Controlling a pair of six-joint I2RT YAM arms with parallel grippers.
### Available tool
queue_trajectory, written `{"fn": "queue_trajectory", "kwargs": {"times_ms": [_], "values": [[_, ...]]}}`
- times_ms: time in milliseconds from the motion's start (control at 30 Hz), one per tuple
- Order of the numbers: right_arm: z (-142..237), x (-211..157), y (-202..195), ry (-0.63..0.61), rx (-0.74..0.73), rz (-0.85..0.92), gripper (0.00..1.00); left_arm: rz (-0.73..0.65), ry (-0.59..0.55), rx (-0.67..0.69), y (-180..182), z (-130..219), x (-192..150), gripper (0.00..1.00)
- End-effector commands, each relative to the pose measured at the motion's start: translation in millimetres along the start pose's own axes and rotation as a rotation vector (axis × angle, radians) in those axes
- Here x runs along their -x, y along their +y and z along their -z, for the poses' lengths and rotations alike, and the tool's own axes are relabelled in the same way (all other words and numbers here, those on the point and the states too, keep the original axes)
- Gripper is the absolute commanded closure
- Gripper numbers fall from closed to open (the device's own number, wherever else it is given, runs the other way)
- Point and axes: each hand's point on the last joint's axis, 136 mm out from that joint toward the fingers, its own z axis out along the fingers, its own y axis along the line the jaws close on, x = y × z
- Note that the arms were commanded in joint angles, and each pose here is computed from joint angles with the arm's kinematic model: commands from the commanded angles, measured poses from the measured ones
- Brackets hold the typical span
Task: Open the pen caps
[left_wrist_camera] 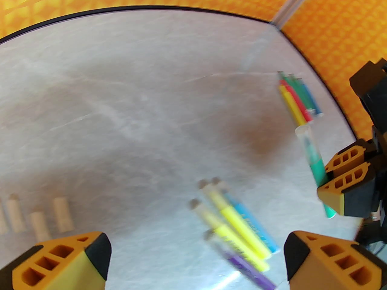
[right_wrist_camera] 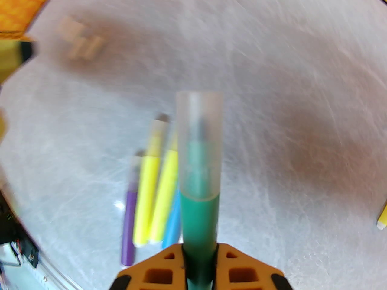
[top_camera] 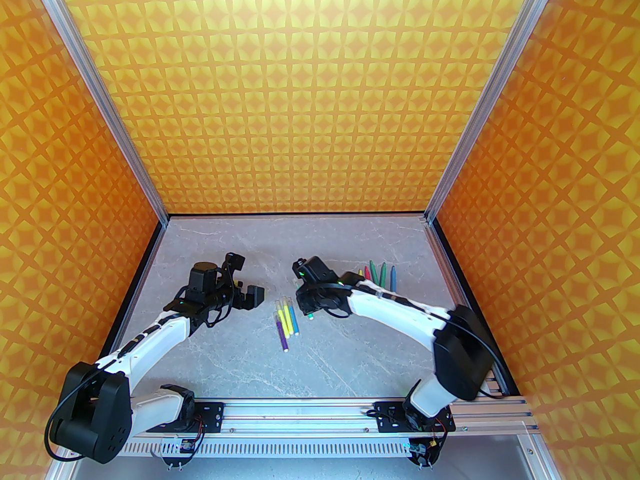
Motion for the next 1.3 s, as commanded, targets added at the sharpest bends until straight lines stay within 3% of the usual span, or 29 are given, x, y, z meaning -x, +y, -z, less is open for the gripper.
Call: {"fn": "queue_trajectory", "kwargs": {"times_ms": [0,333,600,833,1267], "values": [[13.4,20.8,19.3,-0.137,0.113,0.062,1.0,0.002,-0.067,-0.175,-32.8,5.2,26.3,0.01],[31.9,36.3,43.5,-0.296,0.265,0.091,1.0,0.018,-0.096,-0.49,-84.1,19.6,40.6,0.07],[41.8,50.0,64.7,-0.368,0.372,0.139,1.0,0.06,-0.101,-0.54,-89.8,14.6,48.8,0.18],[35.8,49.8,78.4,-0.351,0.409,0.179,1.0,0.051,-0.114,-0.579,-98.7,16.3,53.8,0.27],[36.5,50.9,90.5,-0.354,0.437,0.217,1.0,0.047,-0.109,-0.599,-104.7,17.6,54.4,0.58]]}}
